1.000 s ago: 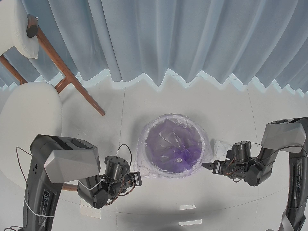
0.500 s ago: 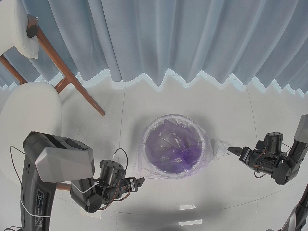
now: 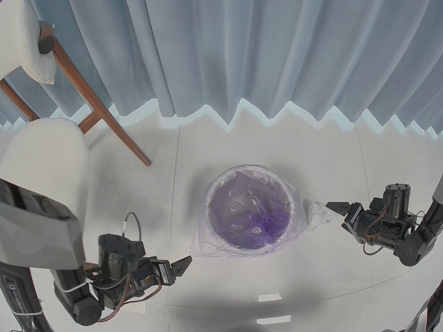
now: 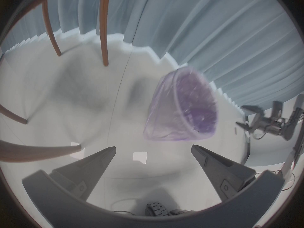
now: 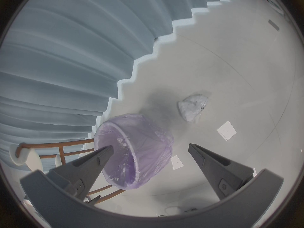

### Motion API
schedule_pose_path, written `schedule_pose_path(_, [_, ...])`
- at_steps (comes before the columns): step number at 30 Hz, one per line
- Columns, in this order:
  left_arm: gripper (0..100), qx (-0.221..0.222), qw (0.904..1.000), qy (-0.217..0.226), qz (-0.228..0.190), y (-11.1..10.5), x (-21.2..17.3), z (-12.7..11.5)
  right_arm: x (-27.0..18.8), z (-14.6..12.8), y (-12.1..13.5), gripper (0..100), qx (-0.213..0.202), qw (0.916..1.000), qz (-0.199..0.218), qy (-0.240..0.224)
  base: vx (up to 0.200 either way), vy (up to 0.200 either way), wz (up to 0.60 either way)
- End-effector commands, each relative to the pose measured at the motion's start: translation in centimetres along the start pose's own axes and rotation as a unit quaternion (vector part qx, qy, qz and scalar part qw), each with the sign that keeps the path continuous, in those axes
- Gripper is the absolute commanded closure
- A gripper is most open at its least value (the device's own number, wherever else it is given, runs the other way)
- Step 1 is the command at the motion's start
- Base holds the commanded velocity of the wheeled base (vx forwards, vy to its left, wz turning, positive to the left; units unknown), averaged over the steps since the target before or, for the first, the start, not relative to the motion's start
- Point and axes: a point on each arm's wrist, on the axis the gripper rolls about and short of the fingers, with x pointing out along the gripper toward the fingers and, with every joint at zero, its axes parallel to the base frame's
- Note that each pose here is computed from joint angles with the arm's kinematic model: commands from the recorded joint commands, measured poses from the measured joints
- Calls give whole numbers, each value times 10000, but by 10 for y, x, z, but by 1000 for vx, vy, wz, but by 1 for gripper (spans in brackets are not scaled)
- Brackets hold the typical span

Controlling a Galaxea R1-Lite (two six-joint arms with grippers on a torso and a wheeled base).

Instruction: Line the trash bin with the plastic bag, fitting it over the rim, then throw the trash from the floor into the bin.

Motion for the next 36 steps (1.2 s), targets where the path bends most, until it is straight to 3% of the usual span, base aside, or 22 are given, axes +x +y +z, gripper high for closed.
schedule_pose_path(1, [0, -130, 9874, -1357, -807, -14, -87, 32, 33, -14, 40, 0, 90, 9988, -148, 468, 0, 0, 0])
schedule_pose_path(3, [0, -150, 9831, -1600, -878, -16, -96, 38, 37, -20, 48, 0, 41, 9977, -224, 643, 0, 0, 0])
schedule_pose_path(4, [0, -135, 9766, -1908, -983, -18, -108, 45, 45, -26, 58, 0, -54, 9968, -301, 743, 0, 0, 0])
schedule_pose_path(9, [0, 230, 9615, -2459, -1209, -22, -131, 55, 79, -33, 72, 0, -199, 9955, -635, 672, 0, 0, 0])
schedule_pose_path(12, [0, 474, 9529, -2750, -1185, -22, -141, 60, 90, -35, 80, 0, -237, 9955, -639, 665, 0, 0, 0])
schedule_pose_path(18, [0, 333, 9406, -3285, -787, -7, -156, 73, 108, -56, 71, 0, -294, 9909, -879, 979, 0, 0, 0])
schedule_pose_path(36, [0, 296, 9373, -3396, -725, -5, -161, 74, 132, -87, 73, 0, -526, 9869, -972, 1176, 0, 0, 0])
